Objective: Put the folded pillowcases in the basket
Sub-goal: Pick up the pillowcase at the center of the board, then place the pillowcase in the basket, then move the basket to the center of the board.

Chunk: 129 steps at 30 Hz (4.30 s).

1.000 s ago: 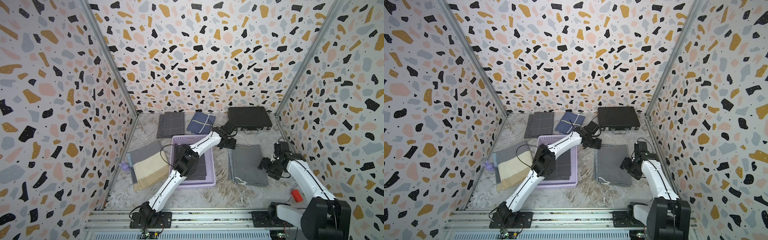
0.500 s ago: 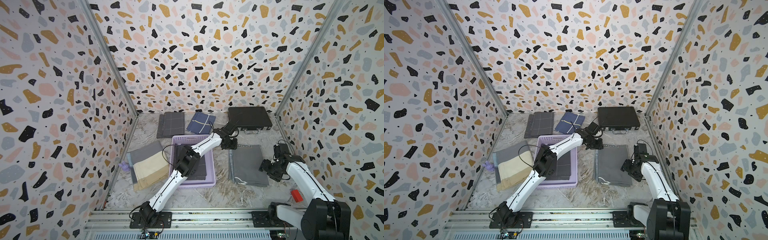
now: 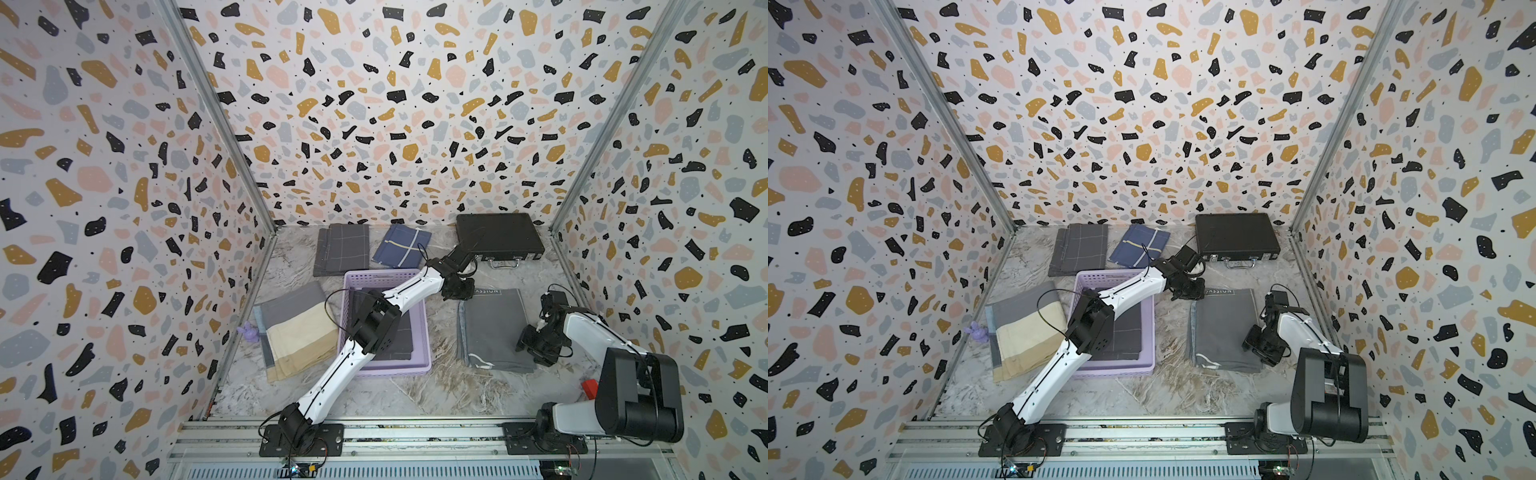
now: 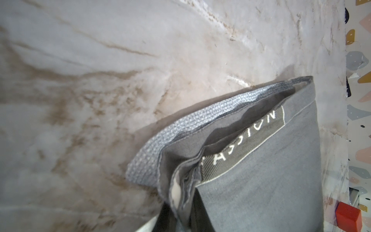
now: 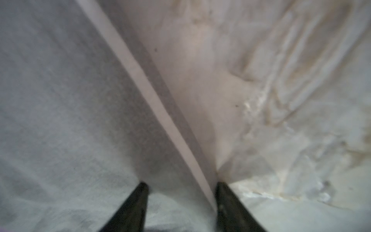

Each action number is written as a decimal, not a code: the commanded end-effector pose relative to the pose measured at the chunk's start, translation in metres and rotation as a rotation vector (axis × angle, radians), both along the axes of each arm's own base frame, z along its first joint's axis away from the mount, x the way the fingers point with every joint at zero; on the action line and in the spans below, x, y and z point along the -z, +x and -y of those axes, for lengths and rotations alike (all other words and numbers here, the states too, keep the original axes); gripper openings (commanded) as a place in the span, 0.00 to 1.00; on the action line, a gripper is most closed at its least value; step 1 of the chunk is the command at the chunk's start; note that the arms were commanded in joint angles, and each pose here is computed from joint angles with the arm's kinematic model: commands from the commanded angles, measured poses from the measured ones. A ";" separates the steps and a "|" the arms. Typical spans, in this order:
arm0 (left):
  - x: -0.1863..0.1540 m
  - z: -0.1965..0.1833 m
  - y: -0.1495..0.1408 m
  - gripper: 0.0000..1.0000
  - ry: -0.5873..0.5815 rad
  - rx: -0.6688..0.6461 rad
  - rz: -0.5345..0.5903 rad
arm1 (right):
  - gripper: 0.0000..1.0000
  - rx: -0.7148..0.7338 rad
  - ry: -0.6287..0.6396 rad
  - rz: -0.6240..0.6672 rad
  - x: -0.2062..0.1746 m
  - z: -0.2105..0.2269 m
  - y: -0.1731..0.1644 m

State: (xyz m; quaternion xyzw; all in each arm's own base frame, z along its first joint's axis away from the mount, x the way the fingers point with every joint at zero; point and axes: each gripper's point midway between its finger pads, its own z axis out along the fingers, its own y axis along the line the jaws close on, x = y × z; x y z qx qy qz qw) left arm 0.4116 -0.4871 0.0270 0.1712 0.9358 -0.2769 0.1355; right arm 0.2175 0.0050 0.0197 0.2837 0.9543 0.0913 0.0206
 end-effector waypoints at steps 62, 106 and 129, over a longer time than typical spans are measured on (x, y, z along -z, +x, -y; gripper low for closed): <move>-0.119 -0.357 0.016 0.00 0.326 -0.397 0.110 | 0.00 -0.595 0.335 0.301 -0.081 -0.346 0.025; -0.122 -0.418 -0.067 0.74 0.407 -0.624 0.036 | 0.58 -0.913 -0.103 0.313 -0.098 -0.284 0.053; -0.096 -0.420 -0.092 0.74 0.339 -0.716 -0.020 | 0.00 -0.790 -0.340 0.089 -0.058 -0.108 0.021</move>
